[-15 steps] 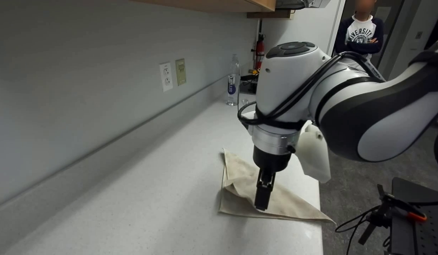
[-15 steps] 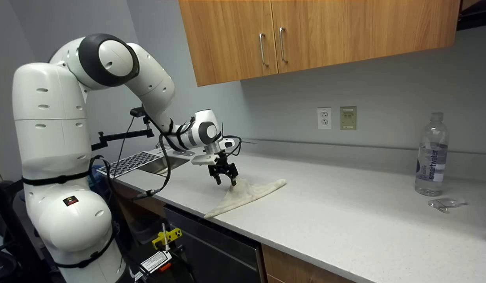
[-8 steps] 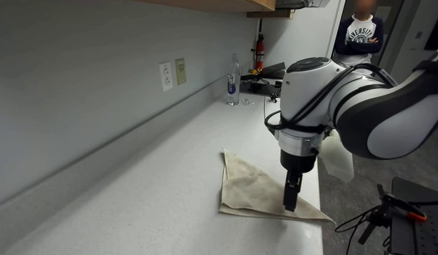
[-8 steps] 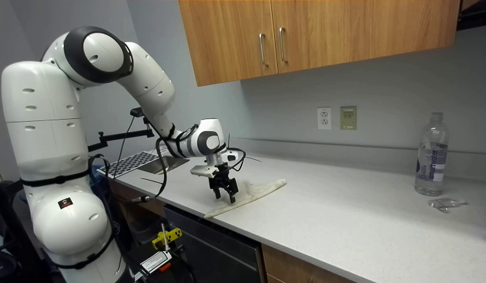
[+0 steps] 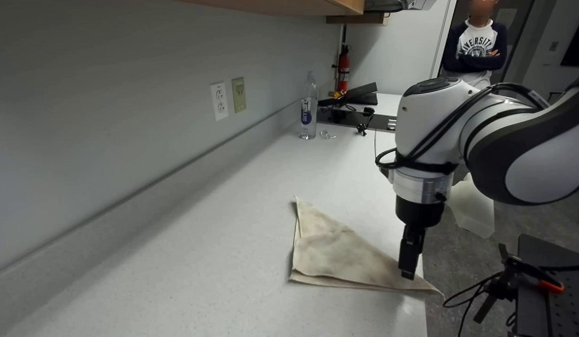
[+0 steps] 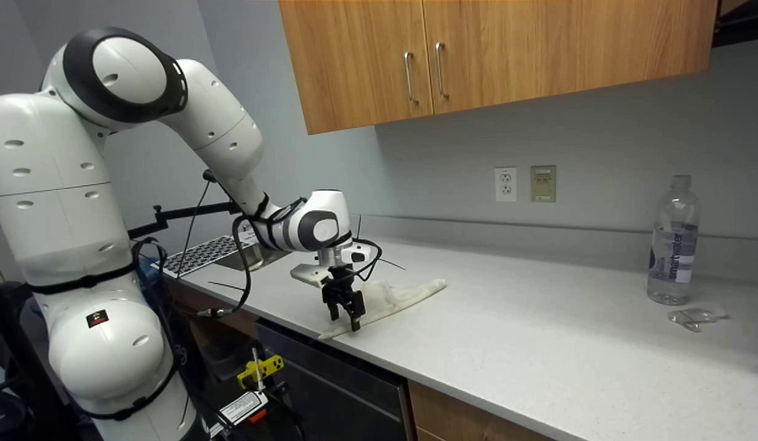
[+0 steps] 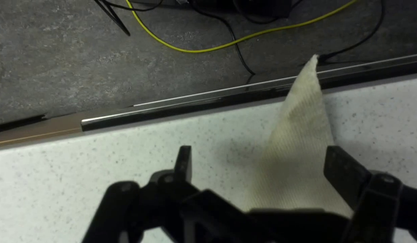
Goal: Fold the towel on the countertop
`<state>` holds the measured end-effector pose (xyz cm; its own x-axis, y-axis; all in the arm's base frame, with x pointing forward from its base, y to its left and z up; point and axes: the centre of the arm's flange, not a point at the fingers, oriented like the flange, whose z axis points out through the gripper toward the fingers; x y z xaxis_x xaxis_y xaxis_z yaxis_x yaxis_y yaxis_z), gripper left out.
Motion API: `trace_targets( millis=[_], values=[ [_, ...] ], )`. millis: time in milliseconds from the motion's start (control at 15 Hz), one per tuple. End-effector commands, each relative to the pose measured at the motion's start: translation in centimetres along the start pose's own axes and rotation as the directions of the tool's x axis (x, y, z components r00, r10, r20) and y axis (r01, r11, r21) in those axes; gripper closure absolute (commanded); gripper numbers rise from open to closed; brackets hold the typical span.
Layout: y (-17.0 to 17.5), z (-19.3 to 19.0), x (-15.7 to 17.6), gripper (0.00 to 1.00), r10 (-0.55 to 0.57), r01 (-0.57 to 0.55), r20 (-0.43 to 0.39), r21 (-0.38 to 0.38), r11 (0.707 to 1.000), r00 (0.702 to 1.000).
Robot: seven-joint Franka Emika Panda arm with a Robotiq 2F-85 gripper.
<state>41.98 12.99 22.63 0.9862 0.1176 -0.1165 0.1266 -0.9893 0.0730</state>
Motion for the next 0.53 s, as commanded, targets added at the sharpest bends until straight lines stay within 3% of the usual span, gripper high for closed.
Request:
trace_targets(
  millis=[0,467],
  values=[
    [0.9,-0.7,-3.0,0.00,0.014,-0.015,0.020,0.037,0.999,1.000],
    [0.0,0.5,-6.0,0.00,0.010,-0.014,0.054,0.077,0.997,0.999]
  ],
)
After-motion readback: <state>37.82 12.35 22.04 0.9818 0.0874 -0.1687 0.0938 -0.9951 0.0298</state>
